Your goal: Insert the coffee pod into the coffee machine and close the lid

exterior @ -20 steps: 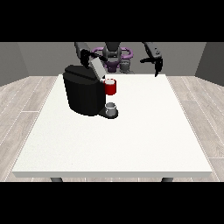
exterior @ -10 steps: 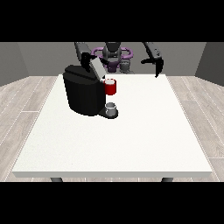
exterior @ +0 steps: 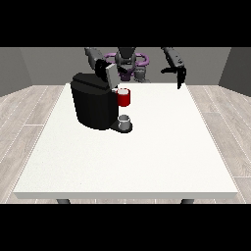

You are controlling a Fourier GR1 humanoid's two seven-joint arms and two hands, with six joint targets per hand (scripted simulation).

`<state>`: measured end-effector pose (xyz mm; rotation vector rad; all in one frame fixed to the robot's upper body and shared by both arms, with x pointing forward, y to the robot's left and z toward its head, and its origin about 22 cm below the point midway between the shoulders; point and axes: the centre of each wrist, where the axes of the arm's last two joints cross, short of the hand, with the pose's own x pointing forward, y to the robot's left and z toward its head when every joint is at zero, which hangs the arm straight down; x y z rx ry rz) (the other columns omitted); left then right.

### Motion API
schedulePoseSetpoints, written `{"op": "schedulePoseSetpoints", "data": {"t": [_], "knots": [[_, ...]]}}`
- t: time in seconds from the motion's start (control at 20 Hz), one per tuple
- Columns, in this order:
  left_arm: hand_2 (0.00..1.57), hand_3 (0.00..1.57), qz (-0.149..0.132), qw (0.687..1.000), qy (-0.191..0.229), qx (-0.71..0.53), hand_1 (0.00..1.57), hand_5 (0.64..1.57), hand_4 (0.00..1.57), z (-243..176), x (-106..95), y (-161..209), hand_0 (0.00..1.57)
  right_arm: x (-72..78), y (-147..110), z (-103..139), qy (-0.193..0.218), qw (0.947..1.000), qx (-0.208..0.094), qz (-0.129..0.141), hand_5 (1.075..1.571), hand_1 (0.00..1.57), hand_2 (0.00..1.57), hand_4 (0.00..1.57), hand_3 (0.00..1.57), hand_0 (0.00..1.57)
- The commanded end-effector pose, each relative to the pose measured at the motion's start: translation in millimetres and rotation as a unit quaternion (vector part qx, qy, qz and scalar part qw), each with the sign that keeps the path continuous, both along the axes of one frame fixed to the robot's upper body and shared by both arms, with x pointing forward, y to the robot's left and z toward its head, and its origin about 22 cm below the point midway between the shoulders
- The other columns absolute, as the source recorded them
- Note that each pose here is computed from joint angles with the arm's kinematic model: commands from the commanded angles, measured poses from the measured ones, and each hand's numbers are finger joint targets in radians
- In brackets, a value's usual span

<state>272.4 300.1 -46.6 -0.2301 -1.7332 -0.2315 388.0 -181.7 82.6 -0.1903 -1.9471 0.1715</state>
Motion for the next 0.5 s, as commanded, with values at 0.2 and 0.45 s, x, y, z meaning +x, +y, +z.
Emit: {"op": "schedulePoseSetpoints", "data": {"t": [0.2, 0.45], "knots": [[0.0, 0.0, -0.003, 1.0, 0.008, -0.013, 0.0, 1.571, 0.37, -1, 7, 9, 0.0, 8.5, 45, 11, 0.01, 0.9988, -0.035, 0.032, 1.571, 0.0, 0.0, 0.42, 0.0, 0.0], [0.0, 0.0, -0.019, 1.0, 0.003, 0.004, 0.0, 1.571, 0.39, -4, 3, 11, 0.0, 28.1, 39, 42, 0.01, 0.9977, -0.067, 0.008, 1.571, 0.0, 0.0, 0.37, 0.0, 0.0]]}}
